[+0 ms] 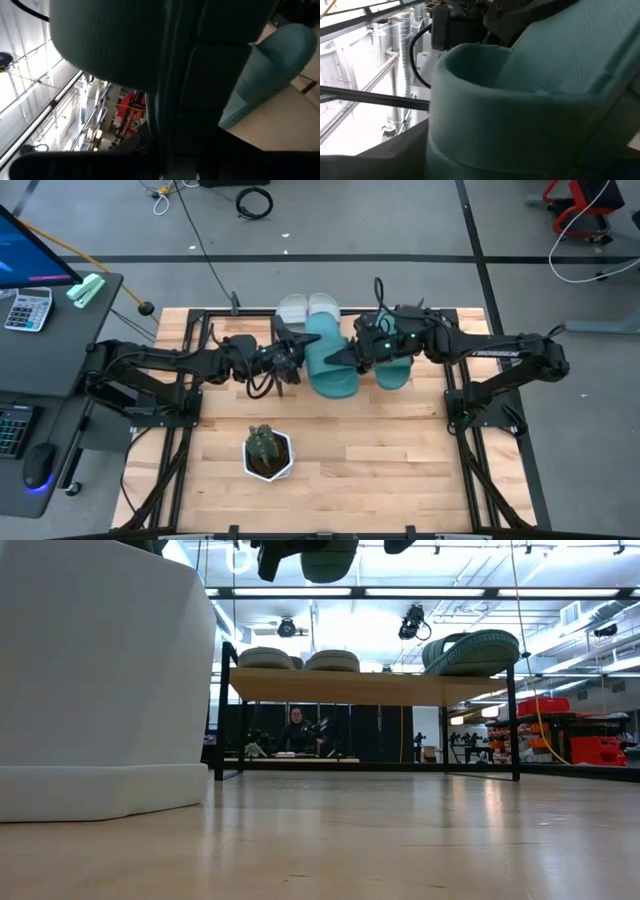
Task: Pick and place slides into the shelf
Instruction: Put the green slides on the shelf
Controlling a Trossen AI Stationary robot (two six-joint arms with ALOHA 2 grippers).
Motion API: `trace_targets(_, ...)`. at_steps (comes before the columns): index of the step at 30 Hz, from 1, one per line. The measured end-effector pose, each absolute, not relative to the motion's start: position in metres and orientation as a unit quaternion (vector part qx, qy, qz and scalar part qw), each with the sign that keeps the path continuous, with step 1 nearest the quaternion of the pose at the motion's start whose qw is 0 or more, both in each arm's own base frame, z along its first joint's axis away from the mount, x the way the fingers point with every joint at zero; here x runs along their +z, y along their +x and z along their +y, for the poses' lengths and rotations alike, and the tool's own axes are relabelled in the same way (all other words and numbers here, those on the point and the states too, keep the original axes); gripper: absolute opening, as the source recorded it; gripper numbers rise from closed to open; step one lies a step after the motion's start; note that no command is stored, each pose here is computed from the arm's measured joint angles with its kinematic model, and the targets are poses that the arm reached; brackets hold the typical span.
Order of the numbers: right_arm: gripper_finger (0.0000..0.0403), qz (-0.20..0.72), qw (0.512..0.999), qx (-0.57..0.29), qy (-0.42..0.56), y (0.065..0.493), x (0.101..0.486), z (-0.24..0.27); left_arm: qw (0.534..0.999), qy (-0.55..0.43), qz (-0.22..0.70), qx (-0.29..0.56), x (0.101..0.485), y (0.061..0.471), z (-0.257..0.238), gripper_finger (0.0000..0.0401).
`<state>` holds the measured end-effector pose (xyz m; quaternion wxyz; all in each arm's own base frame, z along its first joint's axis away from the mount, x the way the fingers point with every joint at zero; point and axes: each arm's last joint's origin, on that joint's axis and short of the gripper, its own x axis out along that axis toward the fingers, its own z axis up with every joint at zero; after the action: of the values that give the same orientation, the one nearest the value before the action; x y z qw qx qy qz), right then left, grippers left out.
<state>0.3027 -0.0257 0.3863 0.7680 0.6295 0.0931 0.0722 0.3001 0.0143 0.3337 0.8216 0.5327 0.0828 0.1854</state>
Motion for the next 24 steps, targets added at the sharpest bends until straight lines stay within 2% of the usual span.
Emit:
trace_targets(8,0.0189,0.096,0.775,0.073,0.621,0.302,0.390,-0.027,0.825,0.523,0.084,0.197,0.335,0.299,0.014,0.0087)
trace_targets(12,0.0138,0.096,0.778,0.074,0.617,0.301,0.390,-0.027,0.825,0.521,0.085,0.202,0.336,0.299,0.015,0.0088)
trace_targets(18,0.0118,0.120,0.786,0.062,0.603,0.298,0.386,-0.027,0.826,0.511,0.097,0.218,0.334,0.299,0.016,0.0095)
trace_targets(24,0.0122,0.125,0.795,0.052,0.591,0.292,0.387,-0.032,0.825,0.498,0.111,0.244,0.333,0.299,0.017,0.0131)
